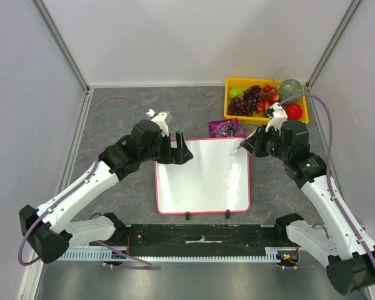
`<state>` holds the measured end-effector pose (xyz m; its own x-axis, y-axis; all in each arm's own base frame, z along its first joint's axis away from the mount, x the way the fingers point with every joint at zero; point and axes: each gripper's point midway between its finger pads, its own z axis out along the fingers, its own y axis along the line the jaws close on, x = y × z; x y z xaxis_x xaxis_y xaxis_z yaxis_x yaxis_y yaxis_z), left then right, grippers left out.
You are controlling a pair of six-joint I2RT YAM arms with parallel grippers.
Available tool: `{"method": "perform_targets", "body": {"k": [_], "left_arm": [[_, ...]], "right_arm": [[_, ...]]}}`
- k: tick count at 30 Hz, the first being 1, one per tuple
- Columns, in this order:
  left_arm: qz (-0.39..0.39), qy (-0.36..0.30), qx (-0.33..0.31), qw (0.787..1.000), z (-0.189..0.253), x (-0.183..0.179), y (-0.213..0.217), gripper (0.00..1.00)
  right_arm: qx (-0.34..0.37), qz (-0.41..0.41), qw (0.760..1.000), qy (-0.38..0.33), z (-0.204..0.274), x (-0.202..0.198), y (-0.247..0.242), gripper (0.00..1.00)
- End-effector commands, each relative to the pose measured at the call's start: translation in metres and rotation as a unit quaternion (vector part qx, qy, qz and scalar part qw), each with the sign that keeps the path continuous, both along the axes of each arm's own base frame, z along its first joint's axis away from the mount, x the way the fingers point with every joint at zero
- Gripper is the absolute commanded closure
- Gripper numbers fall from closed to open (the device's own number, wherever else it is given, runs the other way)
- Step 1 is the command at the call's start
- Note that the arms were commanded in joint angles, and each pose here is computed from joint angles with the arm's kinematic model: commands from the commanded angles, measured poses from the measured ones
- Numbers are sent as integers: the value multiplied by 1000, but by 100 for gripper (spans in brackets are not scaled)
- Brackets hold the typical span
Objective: Write a sentence on the whiteboard
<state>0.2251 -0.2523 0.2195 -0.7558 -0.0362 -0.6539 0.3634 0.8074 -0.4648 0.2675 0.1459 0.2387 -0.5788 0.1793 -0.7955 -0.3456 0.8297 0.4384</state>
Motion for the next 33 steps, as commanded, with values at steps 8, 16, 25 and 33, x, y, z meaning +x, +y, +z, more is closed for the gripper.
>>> {"method": "perform_targets", "body": {"k": [8,16,25,33], "left_arm": [[-37,-48,-81,995,34,3,7,4],[-43,-81,-79,993,39,6,14,5],[-58,-52,-91,993,20,-7,16,5],[-63,-48,-108,991,12,-32,26,6]], "right_arm": [[14,13,997,-78,52,5,3,100],[21,24,995,-97,47,4,6,100],[52,61,995,-60,21,-5,22,100],[43,55,996,-52,21,-24,14,100]]}}
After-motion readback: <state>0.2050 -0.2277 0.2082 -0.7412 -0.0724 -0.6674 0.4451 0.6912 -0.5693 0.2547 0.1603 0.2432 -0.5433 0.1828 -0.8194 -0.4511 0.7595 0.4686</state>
